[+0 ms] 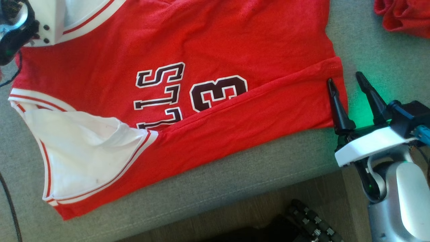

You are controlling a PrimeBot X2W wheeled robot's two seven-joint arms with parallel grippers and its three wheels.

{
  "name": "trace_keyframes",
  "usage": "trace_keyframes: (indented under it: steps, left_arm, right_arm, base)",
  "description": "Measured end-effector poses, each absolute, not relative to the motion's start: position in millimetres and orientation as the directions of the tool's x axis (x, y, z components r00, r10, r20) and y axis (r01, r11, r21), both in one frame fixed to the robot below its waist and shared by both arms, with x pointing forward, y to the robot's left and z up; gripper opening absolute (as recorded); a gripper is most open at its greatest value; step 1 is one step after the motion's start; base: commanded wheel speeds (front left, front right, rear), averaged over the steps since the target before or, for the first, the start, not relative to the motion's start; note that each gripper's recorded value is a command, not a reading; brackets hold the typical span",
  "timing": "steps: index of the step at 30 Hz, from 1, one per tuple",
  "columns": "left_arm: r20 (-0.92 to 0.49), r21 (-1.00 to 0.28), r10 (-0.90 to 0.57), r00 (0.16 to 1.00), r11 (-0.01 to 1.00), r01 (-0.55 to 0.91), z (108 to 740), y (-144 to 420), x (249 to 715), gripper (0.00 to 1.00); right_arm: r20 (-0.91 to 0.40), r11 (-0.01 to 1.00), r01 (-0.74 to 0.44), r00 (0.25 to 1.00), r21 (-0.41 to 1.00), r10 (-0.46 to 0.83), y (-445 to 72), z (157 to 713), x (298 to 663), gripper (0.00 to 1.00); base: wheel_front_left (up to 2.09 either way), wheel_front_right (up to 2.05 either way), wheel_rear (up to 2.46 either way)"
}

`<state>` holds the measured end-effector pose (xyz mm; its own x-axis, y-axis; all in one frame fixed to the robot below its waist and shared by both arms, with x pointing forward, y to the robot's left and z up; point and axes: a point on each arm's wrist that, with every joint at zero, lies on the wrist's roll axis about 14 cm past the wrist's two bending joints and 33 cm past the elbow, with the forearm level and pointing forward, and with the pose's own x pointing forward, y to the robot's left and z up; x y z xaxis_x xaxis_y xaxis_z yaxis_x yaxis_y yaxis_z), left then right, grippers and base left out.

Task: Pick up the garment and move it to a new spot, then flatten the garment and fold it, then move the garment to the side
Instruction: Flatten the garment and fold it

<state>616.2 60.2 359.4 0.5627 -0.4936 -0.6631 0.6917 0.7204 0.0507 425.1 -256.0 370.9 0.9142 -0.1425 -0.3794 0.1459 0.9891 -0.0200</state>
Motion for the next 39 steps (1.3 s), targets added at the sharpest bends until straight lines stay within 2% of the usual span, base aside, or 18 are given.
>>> trace_keyframes:
  steps: [4, 9, 11, 20, 26, 28, 29, 30, 32, 34, 35, 36, 37, 39]
  left_arm:
    - [-0.625, 0.077, -0.510, 0.591, 0.714, 0.696, 365, 64, 619, 0.00]
    - [-0.589, 0.117, -0.488, 0.643, 0.737, 0.666, 372, 77, 626, 0.00]
    - [-0.573, 0.129, -0.483, 0.662, 0.744, 0.655, 377, 81, 628, 0.00]
    - [-0.522, 0.163, -0.462, 0.717, 0.771, 0.616, 392, 96, 637, 0.00]
    - [-0.512, 0.173, -0.447, 0.733, 0.782, 0.598, 393, 104, 638, 0.00]
    - [-0.512, 0.173, -0.445, 0.735, 0.785, 0.595, 393, 105, 638, 0.00]
    - [-0.511, 0.174, -0.442, 0.737, 0.787, 0.593, 392, 107, 637, 0.00]
    - [-0.511, 0.175, -0.440, 0.739, 0.788, 0.590, 392, 108, 637, 0.00]
    - [-0.512, 0.177, -0.435, 0.741, 0.790, 0.587, 392, 110, 637, 0.00]
    - [-0.510, 0.179, -0.435, 0.742, 0.790, 0.586, 392, 110, 638, 0.00]
    - [-0.511, 0.180, -0.434, 0.742, 0.790, 0.586, 392, 110, 638, 0.00]
    - [-0.511, 0.181, -0.434, 0.742, 0.789, 0.587, 392, 110, 639, 0.00]
    - [-0.511, 0.182, -0.435, 0.741, 0.788, 0.588, 392, 109, 639, 0.00]
    - [-0.508, 0.186, -0.435, 0.743, 0.787, 0.588, 393, 109, 641, 0.00]
  right_arm:
    - [-0.361, 0.991, 0.129, 0.924, -0.016, -0.126, -252, 376, 434, 1.00]
    - [-0.311, 0.995, 0.096, 0.946, -0.009, -0.094, -244, 393, 467, 1.00]
    - [-0.299, 0.994, 0.098, 0.951, 0.047, -0.080, -241, 399, 482, 1.00]
    - [-0.316, 0.992, 0.051, 0.949, 0.114, -0.013, -226, 412, 540, 1.00]
    - [-0.351, 0.994, 0.022, 0.936, 0.110, 0.018, -216, 409, 560, 0.99]
    - [-0.359, 0.994, 0.021, 0.933, 0.112, 0.021, -215, 407, 562, 0.78]
    - [-0.371, 0.994, 0.019, 0.928, 0.108, 0.023, -214, 404, 562, 0.55]
    - [-0.382, 0.994, 0.019, 0.924, 0.106, 0.023, -214, 402, 563, 0.49]
    - [-0.400, 0.996, 0.020, 0.916, 0.092, 0.019, -215, 399, 563, 0.51]
    - [-0.415, 0.997, 0.022, 0.910, 0.076, 0.011, -217, 396, 562, 0.45]
    - [-0.418, 0.997, 0.025, 0.908, 0.072, 0.008, -218, 395, 562, 0.36]
    - [-0.421, 0.997, 0.028, 0.907, 0.072, 0.005, -219, 394, 562, 0.12]
    - [-0.421, 0.997, 0.031, 0.907, 0.072, 0.002, -220, 394, 562, 0.00]
    - [-0.414, 0.997, 0.033, 0.910, 0.072, 0.000, -221, 397, 565, 0.00]
  base:
    - [0.00, 0.00, 0.00]
    - [0.00, 0.00, 0.00]
    - [0.00, 0.00, 0.00]
    - [0.00, 0.00, 0.00]
    - [0.00, 0.00, 0.00]
    - [0.00, 0.00, 0.00]
    - [0.00, 0.00, 0.00]
    - [0.00, 0.00, 0.00]
    - [0.00, 0.00, 0.00]
    - [0.00, 0.00, 0.00]
    - [0.00, 0.00, 0.00]
    - [0.00, 0.00, 0.00]
    - [0.00, 0.00, 0.00]
    - [0.00, 0.00, 0.00]
